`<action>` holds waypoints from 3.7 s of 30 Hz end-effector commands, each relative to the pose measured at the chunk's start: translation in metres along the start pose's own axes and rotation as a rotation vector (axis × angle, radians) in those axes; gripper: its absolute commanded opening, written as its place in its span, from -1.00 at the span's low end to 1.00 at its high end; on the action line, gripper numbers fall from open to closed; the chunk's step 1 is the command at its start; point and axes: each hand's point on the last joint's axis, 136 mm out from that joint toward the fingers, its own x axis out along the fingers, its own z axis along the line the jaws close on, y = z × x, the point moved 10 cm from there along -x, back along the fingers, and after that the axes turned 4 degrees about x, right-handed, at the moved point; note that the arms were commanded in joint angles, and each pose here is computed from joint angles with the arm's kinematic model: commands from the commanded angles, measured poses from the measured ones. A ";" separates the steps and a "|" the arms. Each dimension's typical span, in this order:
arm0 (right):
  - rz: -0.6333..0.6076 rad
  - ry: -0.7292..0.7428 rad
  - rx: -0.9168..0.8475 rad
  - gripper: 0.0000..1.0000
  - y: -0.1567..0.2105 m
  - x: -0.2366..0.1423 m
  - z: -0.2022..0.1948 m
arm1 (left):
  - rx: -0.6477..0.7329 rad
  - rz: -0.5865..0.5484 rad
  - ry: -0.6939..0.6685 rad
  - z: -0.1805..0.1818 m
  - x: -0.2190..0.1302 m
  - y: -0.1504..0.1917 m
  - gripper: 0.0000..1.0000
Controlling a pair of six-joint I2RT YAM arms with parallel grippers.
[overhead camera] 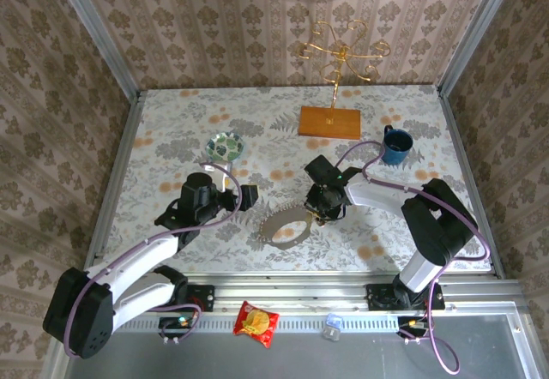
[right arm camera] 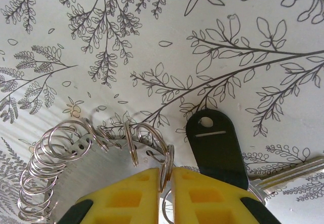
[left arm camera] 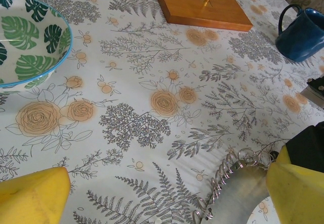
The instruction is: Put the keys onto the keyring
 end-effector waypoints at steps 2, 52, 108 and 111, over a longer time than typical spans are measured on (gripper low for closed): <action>0.002 0.021 0.023 -0.69 0.000 0.005 0.000 | 0.027 -0.029 0.000 -0.003 -0.001 -0.006 1.00; -0.345 -0.721 -1.585 -1.00 0.046 -0.146 0.047 | 0.703 -0.156 0.492 -0.056 -0.041 -0.047 0.36; -0.459 -0.976 -1.734 -0.23 0.065 -0.121 0.019 | 0.795 -0.282 0.868 -0.081 -0.017 -0.006 -1.00; -0.460 -0.971 -1.740 -0.32 0.064 -0.120 0.024 | 0.797 -0.286 0.872 -0.082 -0.016 -0.004 -1.00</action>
